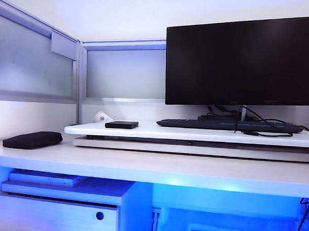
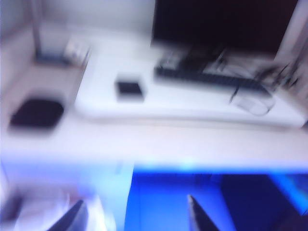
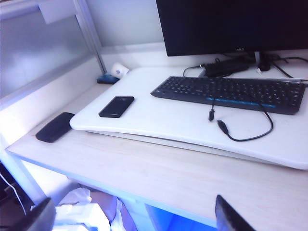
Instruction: Unplug the data cable of the portable hard drive.
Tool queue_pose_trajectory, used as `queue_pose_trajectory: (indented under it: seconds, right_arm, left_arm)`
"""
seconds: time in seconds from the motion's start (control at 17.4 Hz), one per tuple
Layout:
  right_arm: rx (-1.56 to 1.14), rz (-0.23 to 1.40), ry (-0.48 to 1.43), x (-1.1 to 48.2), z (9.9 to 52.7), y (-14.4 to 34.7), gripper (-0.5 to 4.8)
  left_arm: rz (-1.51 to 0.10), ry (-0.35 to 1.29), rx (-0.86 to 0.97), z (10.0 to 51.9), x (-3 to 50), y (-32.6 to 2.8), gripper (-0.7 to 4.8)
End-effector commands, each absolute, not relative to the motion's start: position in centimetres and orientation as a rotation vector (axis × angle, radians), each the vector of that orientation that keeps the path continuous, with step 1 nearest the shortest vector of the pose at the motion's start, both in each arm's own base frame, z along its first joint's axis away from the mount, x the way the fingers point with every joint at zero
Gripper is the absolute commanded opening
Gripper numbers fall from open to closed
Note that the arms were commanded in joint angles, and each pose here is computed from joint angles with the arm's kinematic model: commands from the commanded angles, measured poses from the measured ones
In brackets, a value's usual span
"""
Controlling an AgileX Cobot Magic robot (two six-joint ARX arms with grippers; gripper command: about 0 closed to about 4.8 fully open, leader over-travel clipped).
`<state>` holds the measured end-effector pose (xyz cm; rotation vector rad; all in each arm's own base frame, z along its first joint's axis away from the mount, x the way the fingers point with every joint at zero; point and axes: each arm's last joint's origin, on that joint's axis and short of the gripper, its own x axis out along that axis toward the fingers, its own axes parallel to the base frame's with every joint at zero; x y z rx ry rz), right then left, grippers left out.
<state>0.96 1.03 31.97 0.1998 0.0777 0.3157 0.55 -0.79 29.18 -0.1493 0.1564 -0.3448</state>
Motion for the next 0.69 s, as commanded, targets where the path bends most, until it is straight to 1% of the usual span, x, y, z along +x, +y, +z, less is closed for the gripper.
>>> queue_pose_trajectory:
  seconds: [0.06,0.17,0.23,0.46,0.57,0.63,0.69]
  right_arm:
    - [0.21,0.312,0.093,0.8,29.9,1.0,4.26]
    - [0.253,0.306,0.131,1.5,28.6,1.0,4.26]
    - [0.26,0.307,0.125,2.1,28.2,1.0,4.26]
    - [0.299,0.333,-0.058,4.5,27.7,0.8,4.25]
    - [0.314,0.328,-0.069,5.7,26.3,0.7,4.17]
    - [0.323,0.324,-0.045,6.4,25.2,0.6,4.17]
    - [0.329,0.317,-0.019,6.9,24.1,0.6,4.17]
  left_arm:
    - [-0.317,0.167,-0.167,28.2,1.6,-0.8,2.76]
    - [-0.261,0.144,-0.177,27.8,2.2,-0.7,2.69]
    - [-0.259,0.135,-0.177,27.6,2.6,-0.8,2.68]
    - [-0.229,0.103,-0.257,24.5,5.6,-1.0,2.59]
    - [-0.195,0.085,-0.272,22.9,6.8,-1.0,1.97]
    - [-0.185,0.081,-0.271,22.0,7.3,-1.0,1.78]
    - [-0.179,0.087,-0.272,21.2,7.7,-1.0,1.78]
